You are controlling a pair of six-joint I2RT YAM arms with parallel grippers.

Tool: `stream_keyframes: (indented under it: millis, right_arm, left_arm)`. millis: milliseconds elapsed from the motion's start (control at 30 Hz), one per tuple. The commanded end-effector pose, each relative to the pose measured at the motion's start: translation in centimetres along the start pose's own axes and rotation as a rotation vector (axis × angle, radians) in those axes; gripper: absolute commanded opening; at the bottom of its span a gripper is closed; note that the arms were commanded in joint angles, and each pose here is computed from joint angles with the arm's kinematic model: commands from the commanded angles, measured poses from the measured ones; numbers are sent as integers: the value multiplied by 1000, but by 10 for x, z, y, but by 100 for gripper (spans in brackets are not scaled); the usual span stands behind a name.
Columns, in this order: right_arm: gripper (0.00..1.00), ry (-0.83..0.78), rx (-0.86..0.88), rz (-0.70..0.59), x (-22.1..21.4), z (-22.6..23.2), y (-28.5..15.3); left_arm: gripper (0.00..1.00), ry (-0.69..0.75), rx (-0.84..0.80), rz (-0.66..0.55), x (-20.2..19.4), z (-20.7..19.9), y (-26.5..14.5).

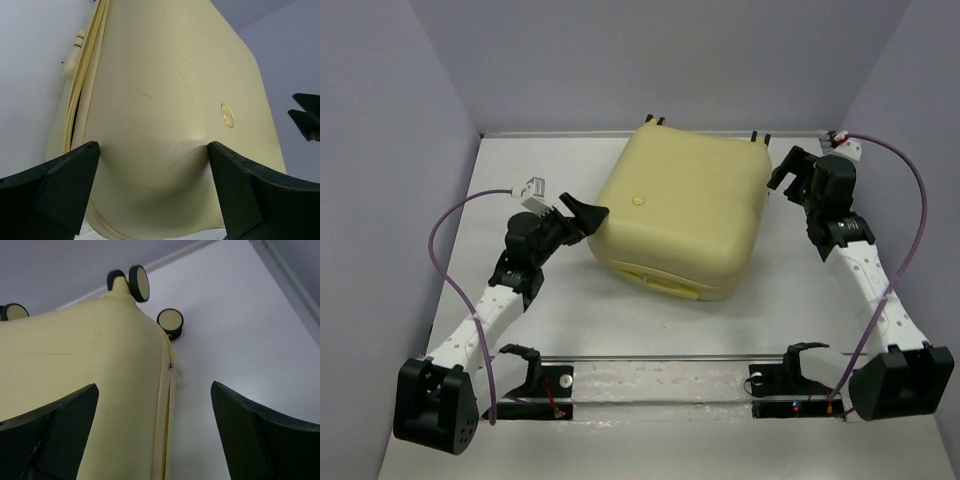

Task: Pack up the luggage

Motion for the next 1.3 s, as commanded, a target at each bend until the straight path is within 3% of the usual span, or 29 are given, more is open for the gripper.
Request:
stream_keyframes:
  millis: [0,67,133,167,200,300,533,833,1033,1267]
  right_arm:
    - [100,50,211,224,-24,0,24]
    - [100,87,309,315,-42,7,34]
    - [100,138,565,399,-59,23,40]
    - [100,161,542,438,-69,19,46]
    - [100,172,657,490,-74,26,46]
    - [100,229,739,623,-97,31,64]
    - [99,208,961,835,-125,95,100]
    - [100,209,1008,751,-87,142,150]
    - [100,170,1058,645,-44,168,155]
    - [100,95,1136,379,72,182,113]
  left_arm:
    - [99,30,-50,201,-38,-3,-6]
    - [99,38,-63,219,-44,-7,-6]
    - [99,49,-93,254,-56,-13,-6]
    - [99,51,-99,266,-60,-14,-7]
    - [99,53,-112,271,-63,-17,-7]
    - [99,45,-141,300,-76,-25,-11]
    - [99,18,-308,309,-97,-77,-30]
    - [99,54,-303,238,-83,-96,-30]
    - [99,106,-238,157,-55,-105,-16]
    - [99,157,-160,-77,25,-123,-30]
Point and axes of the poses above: each gripper's point midway between its finger pads, its own y axis out along the fingers, its own z axis along the line the jaws close on, x = y × z, the point moved 9 cm from there along -y, back along the fingers, and after that the axes turned 6 degrees about y, right-handed, at the moved point
